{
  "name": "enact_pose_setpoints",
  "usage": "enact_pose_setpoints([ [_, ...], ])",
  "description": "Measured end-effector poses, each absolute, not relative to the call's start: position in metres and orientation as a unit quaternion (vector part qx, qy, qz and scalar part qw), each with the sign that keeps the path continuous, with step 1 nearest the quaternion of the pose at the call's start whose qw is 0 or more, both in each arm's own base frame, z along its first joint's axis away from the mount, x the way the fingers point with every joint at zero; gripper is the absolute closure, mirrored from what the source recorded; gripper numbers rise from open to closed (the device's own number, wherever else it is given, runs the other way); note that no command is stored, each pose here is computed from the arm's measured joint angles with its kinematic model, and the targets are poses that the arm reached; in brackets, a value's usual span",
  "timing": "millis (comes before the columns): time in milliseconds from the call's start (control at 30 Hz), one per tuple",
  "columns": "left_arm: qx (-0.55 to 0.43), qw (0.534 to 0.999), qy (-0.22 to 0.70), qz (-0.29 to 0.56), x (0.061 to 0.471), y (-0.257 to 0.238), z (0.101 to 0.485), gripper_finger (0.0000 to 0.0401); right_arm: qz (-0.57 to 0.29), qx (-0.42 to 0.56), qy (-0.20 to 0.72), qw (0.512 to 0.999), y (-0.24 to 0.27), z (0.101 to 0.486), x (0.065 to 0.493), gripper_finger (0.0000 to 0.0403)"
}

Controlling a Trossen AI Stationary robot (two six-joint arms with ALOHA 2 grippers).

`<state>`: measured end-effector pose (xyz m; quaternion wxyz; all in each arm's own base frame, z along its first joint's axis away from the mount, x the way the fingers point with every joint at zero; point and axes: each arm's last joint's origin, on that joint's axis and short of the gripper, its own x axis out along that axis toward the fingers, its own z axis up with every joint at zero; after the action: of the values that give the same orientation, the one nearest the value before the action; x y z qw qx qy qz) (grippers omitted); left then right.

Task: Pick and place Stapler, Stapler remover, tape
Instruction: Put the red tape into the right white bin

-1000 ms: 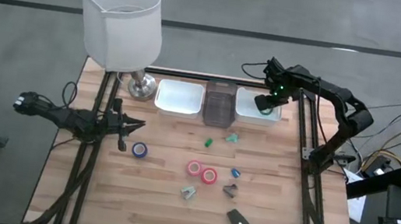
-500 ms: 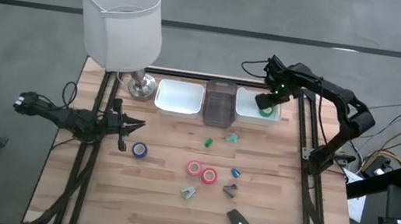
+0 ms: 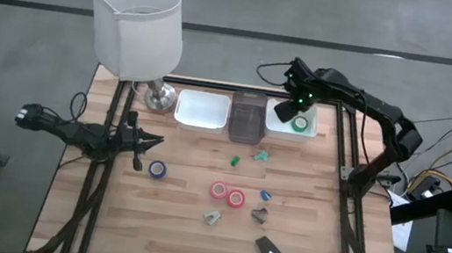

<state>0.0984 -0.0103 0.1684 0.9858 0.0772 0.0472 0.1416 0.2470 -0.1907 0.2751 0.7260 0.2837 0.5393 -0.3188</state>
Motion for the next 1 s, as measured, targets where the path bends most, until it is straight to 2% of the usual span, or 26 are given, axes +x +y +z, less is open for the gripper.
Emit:
enact_pose_setpoints([
  [267,0.077,0.986,0.047,0.141,0.098,-0.01,0.168,0.0369,-0.263,0.268,0.531,0.76,-0.14,0.281,0.284,0.0305],
  [467,0.077,0.986,0.047,0.141,0.098,-0.01,0.169,0.0369,-0.209,0.262,0.511,0.792,-0.101,0.282,0.308,0.0298],
  [700,0.077,0.986,0.047,0.141,0.098,-0.01,0.169,0.0369,-0.143,0.229,0.475,0.838,-0.055,0.284,0.334,0.0281],
  [833,0.077,0.986,0.047,0.142,0.098,-0.01,0.169,0.0369,-0.116,0.212,0.468,0.85,-0.033,0.277,0.343,0.0264],
  [1000,0.077,0.986,0.047,0.141,0.098,-0.01,0.168,0.0369,-0.099,0.201,0.488,0.843,-0.017,0.263,0.35,0.0238],
])
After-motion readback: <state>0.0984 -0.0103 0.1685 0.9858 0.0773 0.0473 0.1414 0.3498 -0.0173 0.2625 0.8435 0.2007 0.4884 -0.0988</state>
